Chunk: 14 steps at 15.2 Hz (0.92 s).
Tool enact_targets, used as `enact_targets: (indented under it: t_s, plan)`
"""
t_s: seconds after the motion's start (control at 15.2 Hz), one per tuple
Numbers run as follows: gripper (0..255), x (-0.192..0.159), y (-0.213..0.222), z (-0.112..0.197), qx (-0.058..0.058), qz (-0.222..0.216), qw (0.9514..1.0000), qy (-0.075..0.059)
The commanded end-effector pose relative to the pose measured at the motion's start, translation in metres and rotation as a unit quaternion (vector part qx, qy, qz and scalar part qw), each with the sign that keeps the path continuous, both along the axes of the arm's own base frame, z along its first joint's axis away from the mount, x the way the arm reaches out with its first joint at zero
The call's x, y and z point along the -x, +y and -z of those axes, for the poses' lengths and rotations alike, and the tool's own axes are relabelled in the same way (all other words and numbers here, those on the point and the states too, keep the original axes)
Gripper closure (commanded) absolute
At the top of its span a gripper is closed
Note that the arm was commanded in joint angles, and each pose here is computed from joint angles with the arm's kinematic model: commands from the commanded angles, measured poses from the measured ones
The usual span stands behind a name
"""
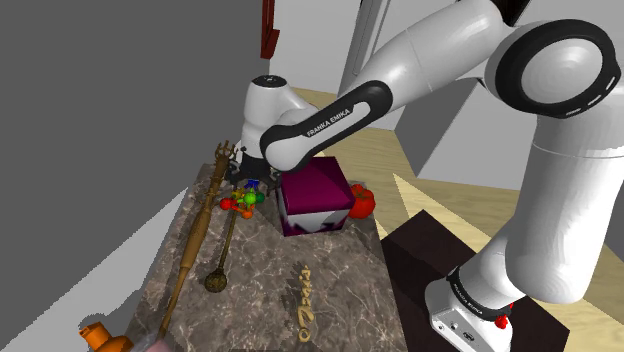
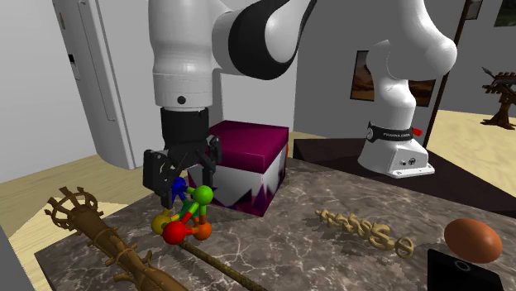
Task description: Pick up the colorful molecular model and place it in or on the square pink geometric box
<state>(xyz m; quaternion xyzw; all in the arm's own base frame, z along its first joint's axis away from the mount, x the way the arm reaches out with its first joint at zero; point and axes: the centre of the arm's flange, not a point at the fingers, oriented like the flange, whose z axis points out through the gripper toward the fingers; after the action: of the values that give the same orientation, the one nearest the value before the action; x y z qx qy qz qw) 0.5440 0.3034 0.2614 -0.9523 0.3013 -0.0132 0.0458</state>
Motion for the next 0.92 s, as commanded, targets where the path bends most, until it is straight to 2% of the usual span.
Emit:
enact_targets:
  t_s: [0.0, 0.2, 0.26, 0.86]
  plan:
    - [0, -0.0001, 0.0, 0.0005, 0.0, 0.0, 1.0, 0.0]
    - [0, -0.0001, 0.0, 0.0005, 0.0, 0.0, 1.0, 0.0]
    - [255, -0.0001, 0.0, 0.0005, 0.0, 0.0, 1.0, 0.0]
    - [255, -0.0001, 0.0, 0.0005, 0.0, 0.0, 1.0, 0.0]
